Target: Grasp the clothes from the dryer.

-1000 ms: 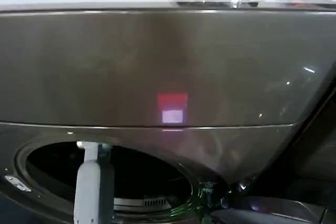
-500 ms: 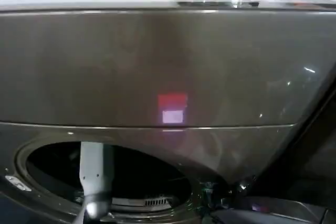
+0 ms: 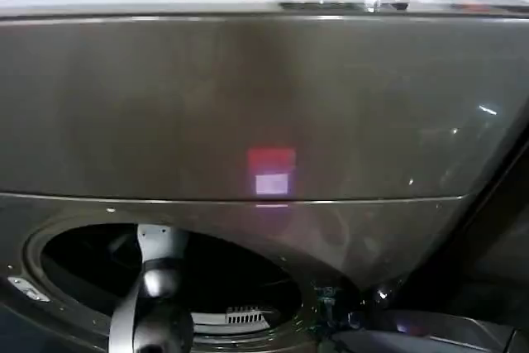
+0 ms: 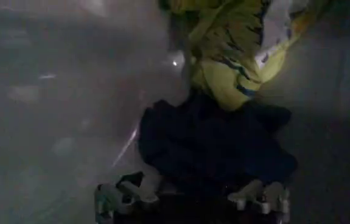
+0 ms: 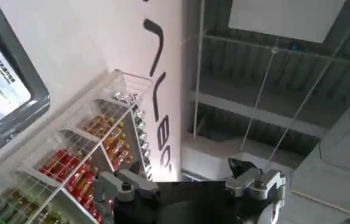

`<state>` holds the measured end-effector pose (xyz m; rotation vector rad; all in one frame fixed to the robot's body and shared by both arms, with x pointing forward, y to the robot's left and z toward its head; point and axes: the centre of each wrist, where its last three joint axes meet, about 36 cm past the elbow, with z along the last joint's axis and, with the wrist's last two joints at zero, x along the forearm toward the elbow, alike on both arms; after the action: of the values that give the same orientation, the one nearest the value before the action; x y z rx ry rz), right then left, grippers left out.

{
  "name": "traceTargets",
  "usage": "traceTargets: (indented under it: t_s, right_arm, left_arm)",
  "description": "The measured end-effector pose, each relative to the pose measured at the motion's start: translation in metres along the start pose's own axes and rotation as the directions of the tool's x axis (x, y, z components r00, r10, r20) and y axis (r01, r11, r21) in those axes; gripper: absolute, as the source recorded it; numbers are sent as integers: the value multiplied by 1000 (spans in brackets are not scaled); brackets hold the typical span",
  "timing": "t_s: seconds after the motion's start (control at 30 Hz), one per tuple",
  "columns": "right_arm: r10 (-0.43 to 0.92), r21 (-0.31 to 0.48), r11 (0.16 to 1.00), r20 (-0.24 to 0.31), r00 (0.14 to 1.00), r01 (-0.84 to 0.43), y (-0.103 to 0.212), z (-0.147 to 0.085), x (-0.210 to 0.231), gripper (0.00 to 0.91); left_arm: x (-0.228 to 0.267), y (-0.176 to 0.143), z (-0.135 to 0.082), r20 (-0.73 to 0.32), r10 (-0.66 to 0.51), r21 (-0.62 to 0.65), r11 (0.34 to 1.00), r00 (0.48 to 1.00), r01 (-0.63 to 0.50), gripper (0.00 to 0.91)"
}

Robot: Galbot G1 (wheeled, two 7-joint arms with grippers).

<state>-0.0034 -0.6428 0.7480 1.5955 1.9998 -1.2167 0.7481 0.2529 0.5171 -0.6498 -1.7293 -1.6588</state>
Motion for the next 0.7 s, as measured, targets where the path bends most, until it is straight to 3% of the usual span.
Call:
traceTargets:
  t_s: [0.37,0.7]
  right_arm:
    - [-6,-4,1000,6,1000,6,1,-2,1,907]
    - [-12,-5,1000,10,1000,13,2,-3,-1,907]
  left_arm:
    - [-16,-3,15,-46,-25,4,1000,999,25,907]
    - [-26,-8,10,14,-40,8,999,999,40,907]
